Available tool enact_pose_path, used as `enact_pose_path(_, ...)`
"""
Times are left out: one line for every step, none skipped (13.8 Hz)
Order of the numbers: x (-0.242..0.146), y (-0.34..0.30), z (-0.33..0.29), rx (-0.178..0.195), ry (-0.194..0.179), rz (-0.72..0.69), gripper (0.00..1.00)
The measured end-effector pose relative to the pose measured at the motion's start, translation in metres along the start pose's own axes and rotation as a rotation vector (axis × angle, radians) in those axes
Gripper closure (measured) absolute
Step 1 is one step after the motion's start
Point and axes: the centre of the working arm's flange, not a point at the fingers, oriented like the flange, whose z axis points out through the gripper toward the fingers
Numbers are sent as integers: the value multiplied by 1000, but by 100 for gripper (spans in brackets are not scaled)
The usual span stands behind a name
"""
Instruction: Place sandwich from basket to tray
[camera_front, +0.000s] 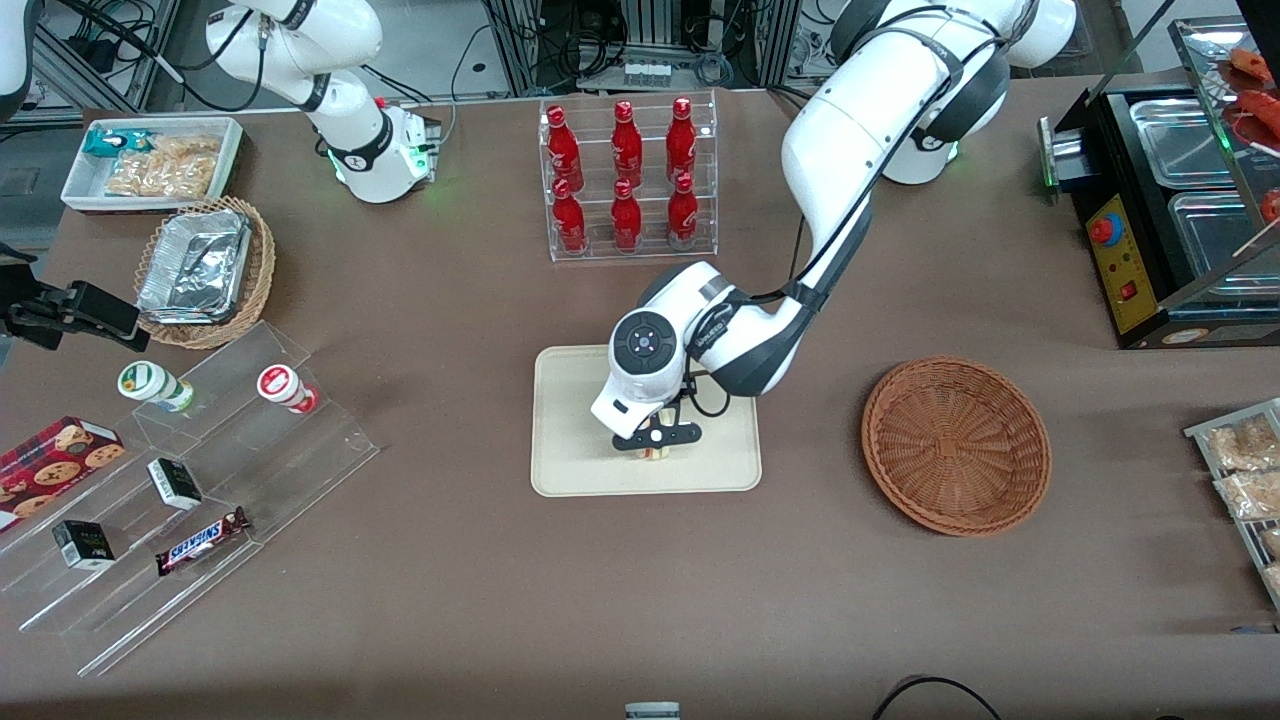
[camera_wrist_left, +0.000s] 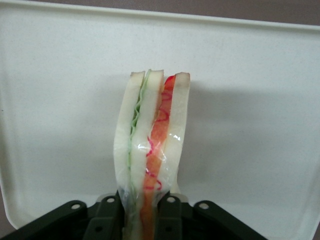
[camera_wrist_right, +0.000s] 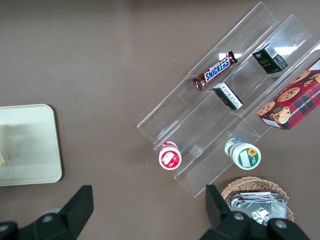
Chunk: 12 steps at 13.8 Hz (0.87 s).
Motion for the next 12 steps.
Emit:
enact_pose_path(1,0,0,0,1,-2,59)
enact_pose_path(1,0,0,0,1,-2,50)
enact_pose_path(1,0,0,0,2,-2,39)
enact_pose_path(2,0,-1,-1,3,-3,30)
enact_pose_path(3,-1,-3,-3,7,-5,19)
enact_pose_path(6,-2,-6,-4,13,-10,7)
enact_pose_path(12,-6,-11,-3,24,-19,0)
enact_pose_path(20,-13,-21,8,37,-34,0)
enact_pose_path(29,-25,-38,27,48,-55,0)
enact_pose_path(39,-39,-60,39,62,-80,0)
enact_pose_path(50,-59,-90,41,77,-113,0)
enact_pose_path(62,-85,-122,43,80,-152,0)
